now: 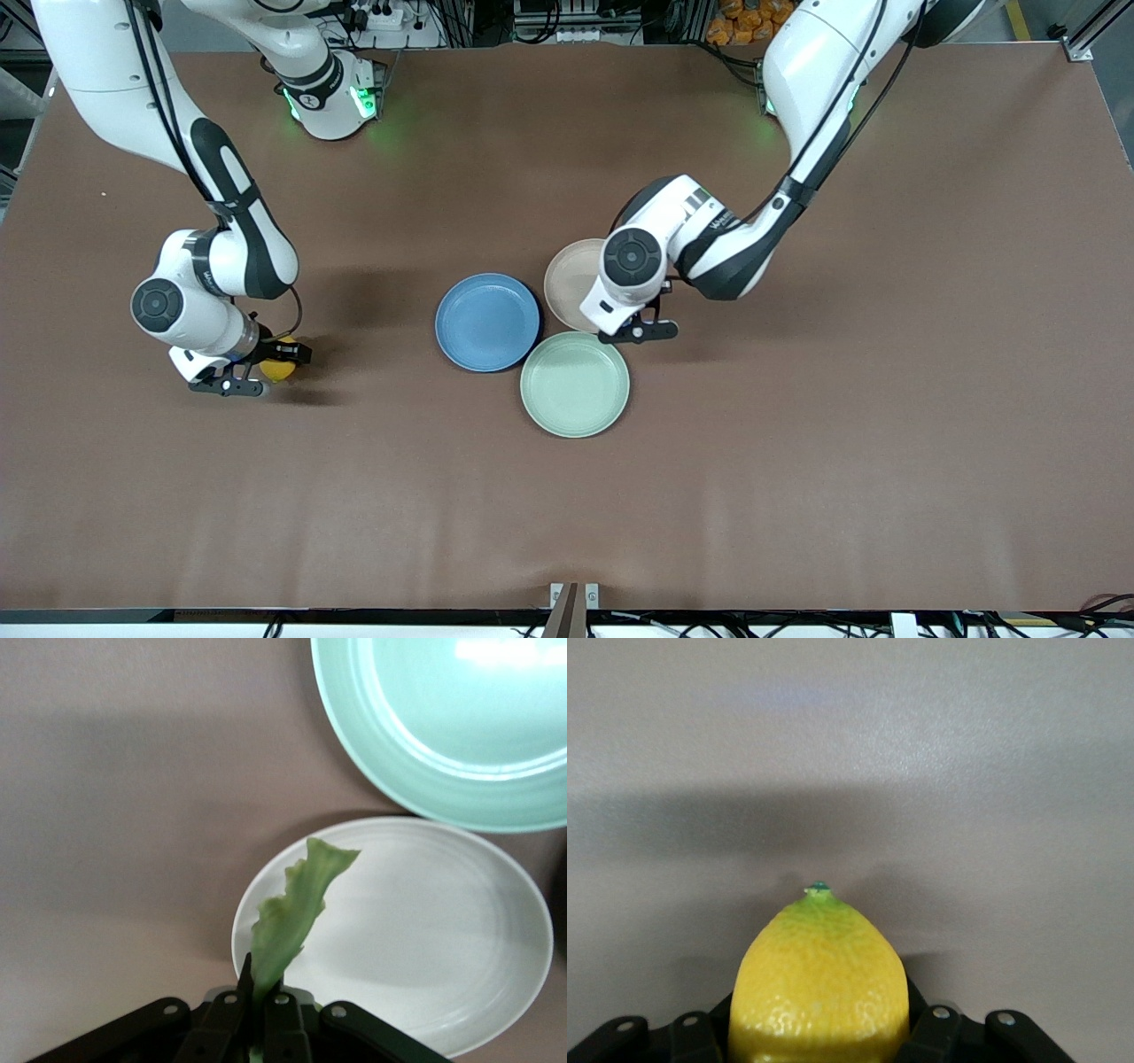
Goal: Place lemon and lettuce in plates
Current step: 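Carry the lettuce over the beige plate with the left gripper, then release the lettuce onto the beige plate while the right gripper carries the lemon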
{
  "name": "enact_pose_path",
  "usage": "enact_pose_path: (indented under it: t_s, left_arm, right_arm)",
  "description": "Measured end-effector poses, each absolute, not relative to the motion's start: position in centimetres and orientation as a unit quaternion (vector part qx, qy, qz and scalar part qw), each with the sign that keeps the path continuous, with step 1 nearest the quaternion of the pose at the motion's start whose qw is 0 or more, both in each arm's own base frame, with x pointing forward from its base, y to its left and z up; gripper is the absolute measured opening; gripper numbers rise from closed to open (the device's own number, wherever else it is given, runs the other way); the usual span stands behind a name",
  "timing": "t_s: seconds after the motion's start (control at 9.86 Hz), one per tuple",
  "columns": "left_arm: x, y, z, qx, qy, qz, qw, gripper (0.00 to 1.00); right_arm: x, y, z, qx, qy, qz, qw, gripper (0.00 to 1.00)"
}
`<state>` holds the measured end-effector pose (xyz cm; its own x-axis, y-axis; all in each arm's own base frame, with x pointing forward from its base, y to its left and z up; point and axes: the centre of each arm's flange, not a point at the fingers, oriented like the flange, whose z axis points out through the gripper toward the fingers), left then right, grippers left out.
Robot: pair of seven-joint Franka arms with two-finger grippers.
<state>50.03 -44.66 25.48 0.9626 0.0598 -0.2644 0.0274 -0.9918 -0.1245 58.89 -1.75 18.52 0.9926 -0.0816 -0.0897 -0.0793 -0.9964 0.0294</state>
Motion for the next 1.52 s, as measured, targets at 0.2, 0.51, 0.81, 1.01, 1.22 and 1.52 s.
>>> enact_pose_path:
  t_s: [0.2, 0.51, 0.81, 1.01, 1.22, 1.52]
  left_arm:
    - [49.2, -44.9, 25.1, -0.986, -0.025, 0.145, 0.074, 0.04]
    - [48.4, -45.5, 24.6, -0.985, -0.033, 0.148, 0.081, 0.15]
    - [48.4, -45.5, 24.6, -0.985, -0.033, 0.147, 0.08, 0.56]
    - [48.6, -45.4, 24.8, -0.986, -0.035, 0.146, 0.079, 0.85]
    - [49.9, -44.6, 25.2, -0.986, -0.046, 0.138, 0.077, 1.0]
    - [53.3, -41.3, 25.5, -0.988, -0.059, 0.099, 0.104, 1.0]
  right_arm:
    - [60.3, -1.3, 20.5, 0.997, -0.036, -0.069, 0.011, 0.59]
    - [61.2, 1.9, 21.6, 0.998, -0.011, -0.067, 0.01, 0.59]
    - [61.1, 8.1, 22.0, 0.998, 0.027, -0.064, 0.0, 0.59]
    - [61.1, 12.8, 23.2, 0.997, 0.034, -0.07, -0.018, 0.59]
    - [60.9, 17.8, 24.8, 0.997, 0.03, -0.071, -0.019, 0.59]
    - [59.2, 24.3, 25.6, 0.997, 0.017, -0.069, -0.013, 0.59]
